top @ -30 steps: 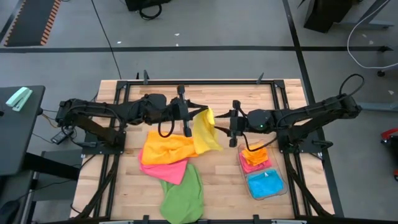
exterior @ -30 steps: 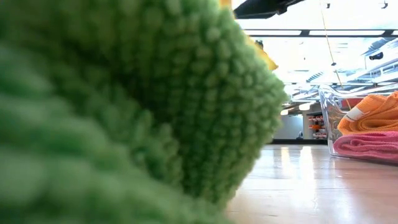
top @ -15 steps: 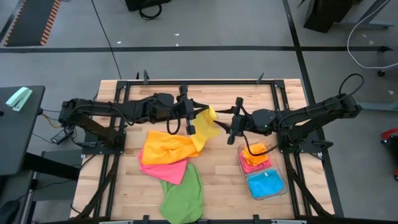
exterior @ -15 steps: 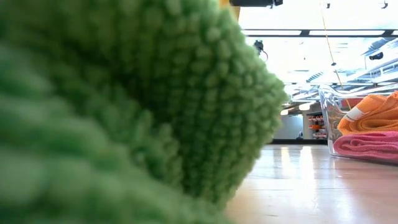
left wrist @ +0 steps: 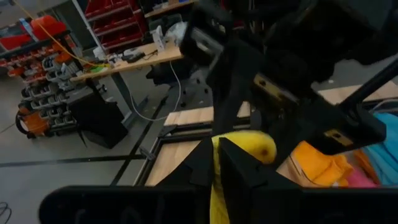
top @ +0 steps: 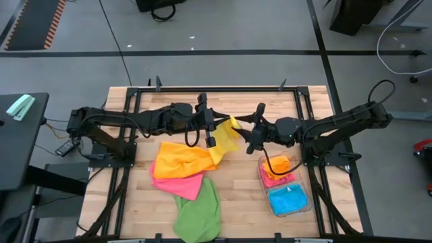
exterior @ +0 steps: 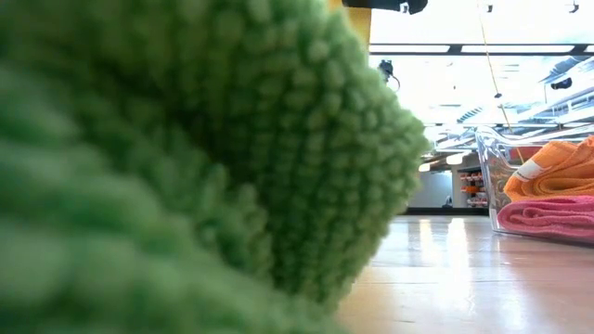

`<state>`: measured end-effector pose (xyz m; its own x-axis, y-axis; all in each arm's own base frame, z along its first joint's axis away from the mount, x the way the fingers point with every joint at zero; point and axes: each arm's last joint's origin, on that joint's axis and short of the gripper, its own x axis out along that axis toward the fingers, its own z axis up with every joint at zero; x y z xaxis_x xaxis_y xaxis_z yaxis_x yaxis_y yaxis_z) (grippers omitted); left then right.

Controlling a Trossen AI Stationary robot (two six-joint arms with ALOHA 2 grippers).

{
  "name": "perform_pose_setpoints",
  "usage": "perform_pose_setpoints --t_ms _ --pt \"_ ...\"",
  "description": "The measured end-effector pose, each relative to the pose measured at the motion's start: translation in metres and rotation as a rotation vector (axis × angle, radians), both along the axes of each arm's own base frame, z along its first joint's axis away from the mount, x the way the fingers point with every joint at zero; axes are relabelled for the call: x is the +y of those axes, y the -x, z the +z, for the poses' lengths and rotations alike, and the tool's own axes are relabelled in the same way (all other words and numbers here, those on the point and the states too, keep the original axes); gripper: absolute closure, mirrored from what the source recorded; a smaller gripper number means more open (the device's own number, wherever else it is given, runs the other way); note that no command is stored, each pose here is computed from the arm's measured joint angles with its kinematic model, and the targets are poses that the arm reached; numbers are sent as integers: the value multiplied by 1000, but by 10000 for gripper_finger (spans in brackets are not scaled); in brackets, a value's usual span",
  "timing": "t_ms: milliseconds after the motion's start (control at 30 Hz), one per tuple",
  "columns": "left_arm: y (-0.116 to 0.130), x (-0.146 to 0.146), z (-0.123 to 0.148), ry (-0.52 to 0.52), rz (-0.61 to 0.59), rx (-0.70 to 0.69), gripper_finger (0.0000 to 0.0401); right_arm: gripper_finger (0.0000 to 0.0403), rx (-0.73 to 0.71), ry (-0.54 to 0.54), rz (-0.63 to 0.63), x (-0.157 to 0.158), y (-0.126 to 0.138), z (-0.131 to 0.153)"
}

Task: Fold microfiber towels
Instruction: Fold the yellow towel

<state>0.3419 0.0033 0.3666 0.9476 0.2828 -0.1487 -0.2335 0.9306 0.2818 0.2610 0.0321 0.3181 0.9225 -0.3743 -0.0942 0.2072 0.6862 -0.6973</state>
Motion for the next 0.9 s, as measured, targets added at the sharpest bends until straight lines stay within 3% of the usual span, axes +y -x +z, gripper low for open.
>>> perform_pose_setpoints --t_ms 133,333,667,900 --pt "0 0 0 3 1 -2 383 270 -9 -5 -24 -3 0 1" --pt "-1 0 -7 -4 0 52 378 389 9 -12 -21 -3 0 -1" --pt "2 -15 -21 68 -25 179 260 393 124 -182 -100 -3 2 30" --pt "-4 -24 -28 155 -13 167 220 394 186 -304 -157 -2 -2 63"
